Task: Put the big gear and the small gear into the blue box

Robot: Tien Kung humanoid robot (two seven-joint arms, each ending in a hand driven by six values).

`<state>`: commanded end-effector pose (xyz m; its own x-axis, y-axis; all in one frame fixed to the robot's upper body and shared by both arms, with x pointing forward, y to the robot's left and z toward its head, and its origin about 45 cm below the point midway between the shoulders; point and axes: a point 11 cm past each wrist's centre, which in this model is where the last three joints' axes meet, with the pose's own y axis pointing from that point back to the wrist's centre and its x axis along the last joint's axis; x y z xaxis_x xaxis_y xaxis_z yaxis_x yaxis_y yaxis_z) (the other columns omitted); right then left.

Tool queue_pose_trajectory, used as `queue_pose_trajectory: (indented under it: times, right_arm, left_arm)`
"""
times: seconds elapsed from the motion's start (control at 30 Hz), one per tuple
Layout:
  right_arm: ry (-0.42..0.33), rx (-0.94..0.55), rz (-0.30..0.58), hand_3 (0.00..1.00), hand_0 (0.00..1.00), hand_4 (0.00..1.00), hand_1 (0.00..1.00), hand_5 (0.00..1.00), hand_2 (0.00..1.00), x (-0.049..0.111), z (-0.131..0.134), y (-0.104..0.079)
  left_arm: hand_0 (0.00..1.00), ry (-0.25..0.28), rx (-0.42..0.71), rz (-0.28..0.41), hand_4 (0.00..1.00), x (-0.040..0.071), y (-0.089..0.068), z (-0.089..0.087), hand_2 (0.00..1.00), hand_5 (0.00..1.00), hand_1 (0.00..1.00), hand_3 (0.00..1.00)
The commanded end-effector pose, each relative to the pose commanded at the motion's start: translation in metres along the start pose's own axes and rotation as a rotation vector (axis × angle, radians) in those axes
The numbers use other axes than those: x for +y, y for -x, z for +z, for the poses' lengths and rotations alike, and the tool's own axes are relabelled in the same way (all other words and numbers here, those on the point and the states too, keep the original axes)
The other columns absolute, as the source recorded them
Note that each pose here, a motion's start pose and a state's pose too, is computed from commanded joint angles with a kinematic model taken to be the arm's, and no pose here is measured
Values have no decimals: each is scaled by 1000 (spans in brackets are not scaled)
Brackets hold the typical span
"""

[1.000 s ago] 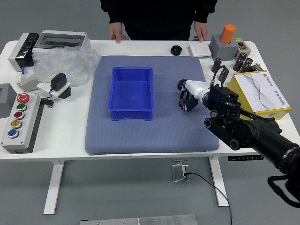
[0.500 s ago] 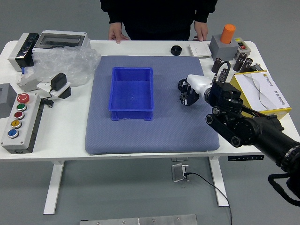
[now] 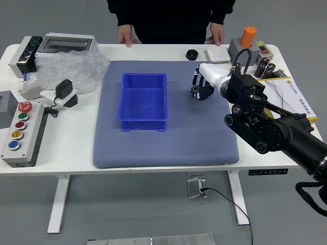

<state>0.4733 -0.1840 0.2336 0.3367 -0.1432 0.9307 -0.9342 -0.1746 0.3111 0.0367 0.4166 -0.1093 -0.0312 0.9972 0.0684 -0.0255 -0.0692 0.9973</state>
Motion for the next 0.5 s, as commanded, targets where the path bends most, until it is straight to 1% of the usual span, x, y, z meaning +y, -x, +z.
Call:
queue_pose_trajectory:
  times: [0.2, 0.5]
  right_arm:
    - [-66, 11, 27, 432, 624, 748, 449, 2, 413, 3, -28, -13]
    - [-139, 2, 26, 436, 628, 749, 454, 2, 414, 3, -67, -14]
  left_arm:
    - [880, -1, -2, 3, 807, 0, -1, 0, 833, 336, 834, 876]
    - [880, -6, -9, 6, 807, 1, -3, -2, 833, 336, 833, 876]
